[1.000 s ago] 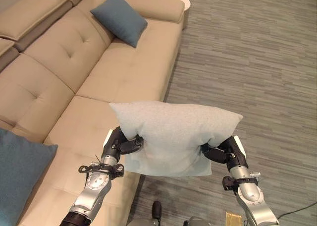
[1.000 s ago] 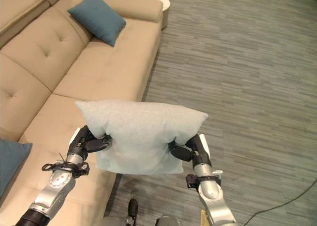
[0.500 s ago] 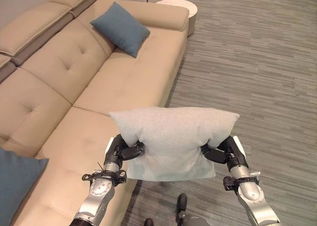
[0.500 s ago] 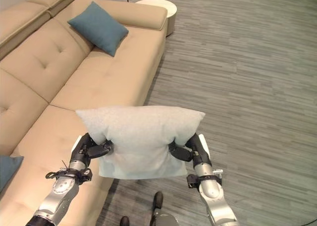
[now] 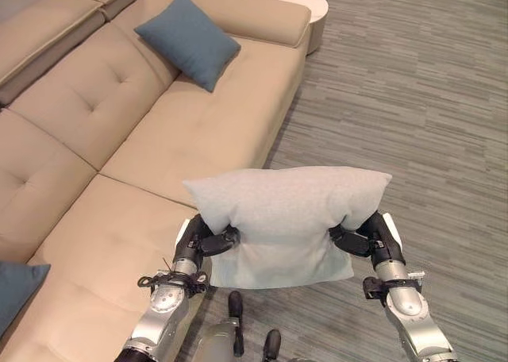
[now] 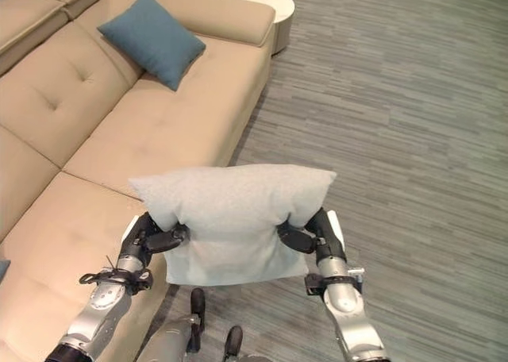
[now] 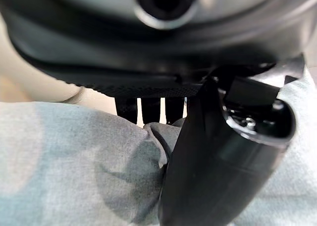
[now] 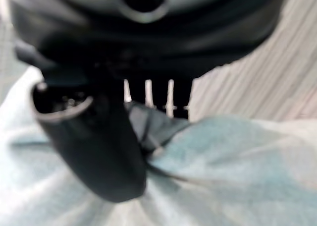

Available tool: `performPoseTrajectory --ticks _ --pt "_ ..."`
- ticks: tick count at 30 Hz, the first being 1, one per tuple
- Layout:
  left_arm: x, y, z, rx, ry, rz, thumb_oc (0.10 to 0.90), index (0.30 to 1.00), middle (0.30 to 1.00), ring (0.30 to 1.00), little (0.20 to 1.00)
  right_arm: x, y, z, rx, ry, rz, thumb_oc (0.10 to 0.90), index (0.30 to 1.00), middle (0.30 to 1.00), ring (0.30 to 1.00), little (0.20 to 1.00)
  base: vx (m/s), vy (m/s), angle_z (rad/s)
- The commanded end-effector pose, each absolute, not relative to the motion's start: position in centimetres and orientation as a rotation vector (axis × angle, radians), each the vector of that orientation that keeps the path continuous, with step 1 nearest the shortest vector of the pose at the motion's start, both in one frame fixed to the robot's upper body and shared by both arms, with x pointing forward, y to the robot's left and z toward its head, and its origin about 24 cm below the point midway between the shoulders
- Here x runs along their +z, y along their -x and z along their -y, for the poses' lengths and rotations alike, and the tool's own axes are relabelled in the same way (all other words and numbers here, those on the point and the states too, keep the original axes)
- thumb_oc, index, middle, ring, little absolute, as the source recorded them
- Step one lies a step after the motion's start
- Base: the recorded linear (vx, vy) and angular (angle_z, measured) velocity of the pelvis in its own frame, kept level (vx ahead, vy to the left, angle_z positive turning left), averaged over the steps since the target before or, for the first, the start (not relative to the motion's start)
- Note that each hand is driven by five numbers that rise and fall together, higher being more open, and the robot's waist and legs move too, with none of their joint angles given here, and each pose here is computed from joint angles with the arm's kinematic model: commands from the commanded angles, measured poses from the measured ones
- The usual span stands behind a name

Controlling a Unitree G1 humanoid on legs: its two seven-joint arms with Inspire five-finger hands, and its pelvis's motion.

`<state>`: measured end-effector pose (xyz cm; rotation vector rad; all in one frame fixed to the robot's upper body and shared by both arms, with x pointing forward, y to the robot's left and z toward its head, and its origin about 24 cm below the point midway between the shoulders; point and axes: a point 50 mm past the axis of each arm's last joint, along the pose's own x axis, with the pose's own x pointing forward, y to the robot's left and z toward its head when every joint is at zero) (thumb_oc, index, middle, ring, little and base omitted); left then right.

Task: Pick up all the scattered cushions and arrange them neatly on the sofa.

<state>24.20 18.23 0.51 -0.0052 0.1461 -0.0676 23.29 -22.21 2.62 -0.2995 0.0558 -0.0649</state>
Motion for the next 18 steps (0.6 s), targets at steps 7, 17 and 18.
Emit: performPoseTrajectory --ticks 7,17,18 --pt "8.2 -26.0 -13.9 -0.294 0.085 0.256 0.400 0.300 0.300 0.300 0.300 9.2 -25.0 17.5 0.111 0.230 0.336 0.400 0.300 0.300 0.300 0.300 0.16 0.141 0.08" --pt "7.8 -25.9 -13.5 -0.288 0.121 0.253 0.400 0.300 0.300 0.300 0.300 9.4 -24.7 18.5 0.058 0.241 0.349 0.400 0.300 0.300 0.300 0.300 0.19 -0.059 0.99" --pt "7.8 -25.8 -13.5 -0.291 0.123 0.255 0.400 0.300 0.300 0.300 0.300 9.3 -24.6 18.6 0.057 0.245 0.345 0.400 0.300 0.300 0.300 0.300 0.16 -0.120 1.40"
